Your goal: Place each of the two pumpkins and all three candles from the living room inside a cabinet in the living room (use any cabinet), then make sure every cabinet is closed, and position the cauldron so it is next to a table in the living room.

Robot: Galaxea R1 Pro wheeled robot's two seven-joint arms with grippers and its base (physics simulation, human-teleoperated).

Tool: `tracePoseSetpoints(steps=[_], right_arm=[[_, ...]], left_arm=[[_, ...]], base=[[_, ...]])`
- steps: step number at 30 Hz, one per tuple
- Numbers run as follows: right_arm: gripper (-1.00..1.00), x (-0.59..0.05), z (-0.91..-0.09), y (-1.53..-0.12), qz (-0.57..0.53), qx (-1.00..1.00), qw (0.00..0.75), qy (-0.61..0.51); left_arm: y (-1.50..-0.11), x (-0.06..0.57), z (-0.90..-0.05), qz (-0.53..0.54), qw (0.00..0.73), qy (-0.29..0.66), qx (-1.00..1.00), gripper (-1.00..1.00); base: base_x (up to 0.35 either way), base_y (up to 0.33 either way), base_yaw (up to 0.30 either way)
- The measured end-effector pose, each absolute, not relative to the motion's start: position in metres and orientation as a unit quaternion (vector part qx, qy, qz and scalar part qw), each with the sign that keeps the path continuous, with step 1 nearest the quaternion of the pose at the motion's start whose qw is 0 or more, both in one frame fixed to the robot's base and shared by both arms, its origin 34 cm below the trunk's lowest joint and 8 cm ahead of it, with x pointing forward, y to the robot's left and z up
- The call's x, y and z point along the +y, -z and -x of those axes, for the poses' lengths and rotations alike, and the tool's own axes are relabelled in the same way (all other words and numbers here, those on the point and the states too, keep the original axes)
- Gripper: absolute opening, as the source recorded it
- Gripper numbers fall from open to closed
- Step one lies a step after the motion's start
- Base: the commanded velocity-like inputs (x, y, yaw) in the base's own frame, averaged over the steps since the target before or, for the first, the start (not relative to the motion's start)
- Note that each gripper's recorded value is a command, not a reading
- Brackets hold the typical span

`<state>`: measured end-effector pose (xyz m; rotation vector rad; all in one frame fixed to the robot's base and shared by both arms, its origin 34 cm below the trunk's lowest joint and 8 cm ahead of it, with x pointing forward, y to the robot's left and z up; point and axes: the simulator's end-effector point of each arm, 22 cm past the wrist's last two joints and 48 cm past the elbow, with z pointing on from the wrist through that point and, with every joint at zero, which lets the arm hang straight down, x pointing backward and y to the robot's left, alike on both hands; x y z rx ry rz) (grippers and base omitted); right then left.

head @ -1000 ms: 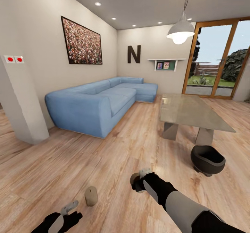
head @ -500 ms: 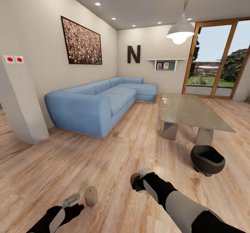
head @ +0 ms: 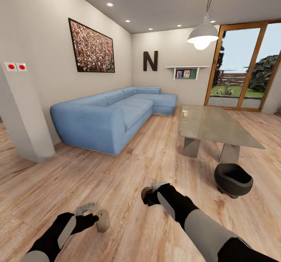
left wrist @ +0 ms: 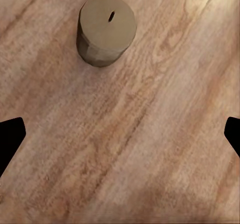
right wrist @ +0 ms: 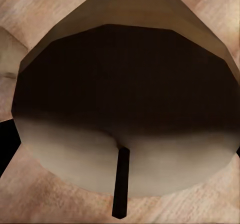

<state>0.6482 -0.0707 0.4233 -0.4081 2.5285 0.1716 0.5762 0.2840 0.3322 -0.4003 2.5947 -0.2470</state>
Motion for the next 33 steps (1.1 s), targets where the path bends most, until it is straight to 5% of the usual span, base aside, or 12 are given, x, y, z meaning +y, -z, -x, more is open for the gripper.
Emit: tracePoseSetpoints(steps=[19, 33], right_arm=[[-1.00, -0.055, -0.658, -0.472, 0.150, 0.940, 0.291, -0.093], [-1.00, -0.074, -0.664, -0.472, 0.144, 0.941, 0.295, -0.080]], left_arm=[[-0.357, 0.239, -0.604, 0.002, 0.273, 0.081, 0.958, 1.00], [-0.324, 0.251, -0.588, -0.031, 0.275, 0.039, 0.960, 1.00]], base=[[0.001, 0.003, 0.000], [0.135, 0.263, -0.120]])
